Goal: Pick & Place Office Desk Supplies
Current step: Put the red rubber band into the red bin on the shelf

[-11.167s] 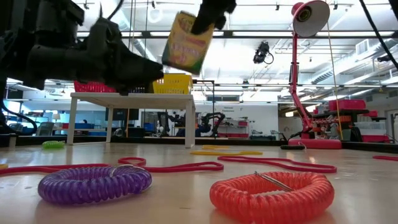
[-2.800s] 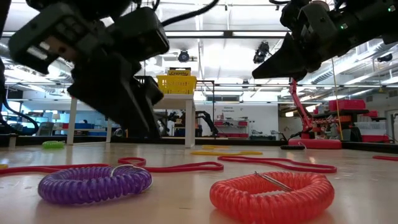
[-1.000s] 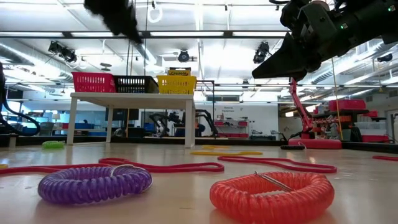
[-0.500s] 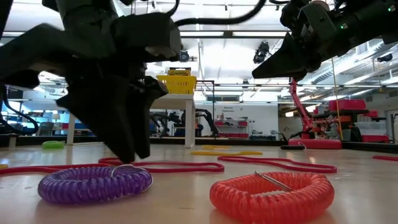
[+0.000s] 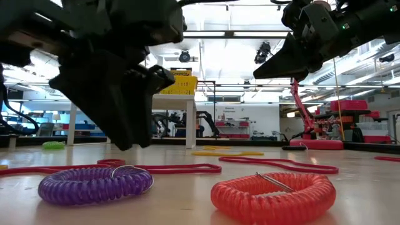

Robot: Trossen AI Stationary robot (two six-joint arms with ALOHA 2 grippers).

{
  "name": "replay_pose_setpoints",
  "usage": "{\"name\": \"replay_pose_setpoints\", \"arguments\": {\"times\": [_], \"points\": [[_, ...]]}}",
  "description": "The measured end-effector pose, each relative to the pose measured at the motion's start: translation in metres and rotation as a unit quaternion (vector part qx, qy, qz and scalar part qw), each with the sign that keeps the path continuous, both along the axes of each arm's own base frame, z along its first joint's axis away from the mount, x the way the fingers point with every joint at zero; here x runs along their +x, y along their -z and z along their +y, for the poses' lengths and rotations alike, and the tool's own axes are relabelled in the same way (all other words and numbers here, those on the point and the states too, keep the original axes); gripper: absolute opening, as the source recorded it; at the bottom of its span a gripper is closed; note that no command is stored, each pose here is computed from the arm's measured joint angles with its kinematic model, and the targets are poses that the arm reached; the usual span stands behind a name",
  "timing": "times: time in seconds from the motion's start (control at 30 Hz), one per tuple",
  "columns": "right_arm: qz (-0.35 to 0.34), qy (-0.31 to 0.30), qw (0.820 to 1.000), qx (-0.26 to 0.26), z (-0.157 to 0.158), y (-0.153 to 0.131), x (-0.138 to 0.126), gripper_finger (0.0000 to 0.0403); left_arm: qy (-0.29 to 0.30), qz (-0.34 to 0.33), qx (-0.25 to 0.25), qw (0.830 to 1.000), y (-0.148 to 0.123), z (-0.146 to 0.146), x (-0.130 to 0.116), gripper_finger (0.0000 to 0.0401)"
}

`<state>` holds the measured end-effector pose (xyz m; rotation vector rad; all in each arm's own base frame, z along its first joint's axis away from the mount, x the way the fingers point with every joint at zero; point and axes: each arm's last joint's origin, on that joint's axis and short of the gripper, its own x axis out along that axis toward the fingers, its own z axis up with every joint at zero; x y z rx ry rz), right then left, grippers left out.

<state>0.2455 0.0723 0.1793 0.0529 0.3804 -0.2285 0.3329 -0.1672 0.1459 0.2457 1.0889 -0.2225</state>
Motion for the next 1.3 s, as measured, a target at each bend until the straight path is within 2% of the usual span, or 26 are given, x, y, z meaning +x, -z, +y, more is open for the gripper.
{"name": "replay_pose_setpoints", "arguments": {"times": [0.17, 0.3, 0.5, 0.63, 0.77, 0.87, 1.07, 1.3], "points": [[0.0, 0.0, 1.0, 0.0, 0.0, 0.0, 0.0, 0.0005, 0.005, 0.013, -0.02, 1.0, 0.003, -0.002, 0.0, 0.0143], [0.0, 0.0, 1.0, 0.0, 0.0, 0.0, 0.0, 0.0005, 0.013, 0.027, -0.01, 1.0, 0.013, -0.004, -0.001, 0.0142], [0.0, 0.0, 1.0, 0.0, 0.0, 0.0, 0.0, 0.0005, -0.004, 0.026, -0.002, 1.0, 0.017, -0.003, 0.0, 0.0131], [0.0, 0.0, 1.0, 0.0, 0.0, 0.0, 0.0, 0.0005, -0.013, 0.019, 0.01, 1.0, 0.017, -0.003, 0.001, 0.0095], [0.0, 0.0, 1.0, 0.0, 0.0, 0.0, 0.0, 0.0005, -0.01, 0.015, 0.021, 1.0, 0.017, -0.002, 0.001, 0.003], [0.0, 0.0, 1.0, 0.0, 0.0, 0.0, 0.0, 0.0005, -0.008, 0.009, 0.068, 0.998, 0.014, 0.001, -0.002, 0.0008], [0.0, 0.0, 1.0, 0.0, 0.0, 0.0, 0.0, 0.0005, -0.046, 0.006, 0.147, 0.988, -0.029, 0.016, -0.004, 0.0004], [0.0, -0.001, 1.0, 0.0, 0.0, 0.0, 0.0, 0.0005, -0.134, -0.038, 0.187, 0.972, -0.09, 0.042, -0.031, 0.0004]]}}
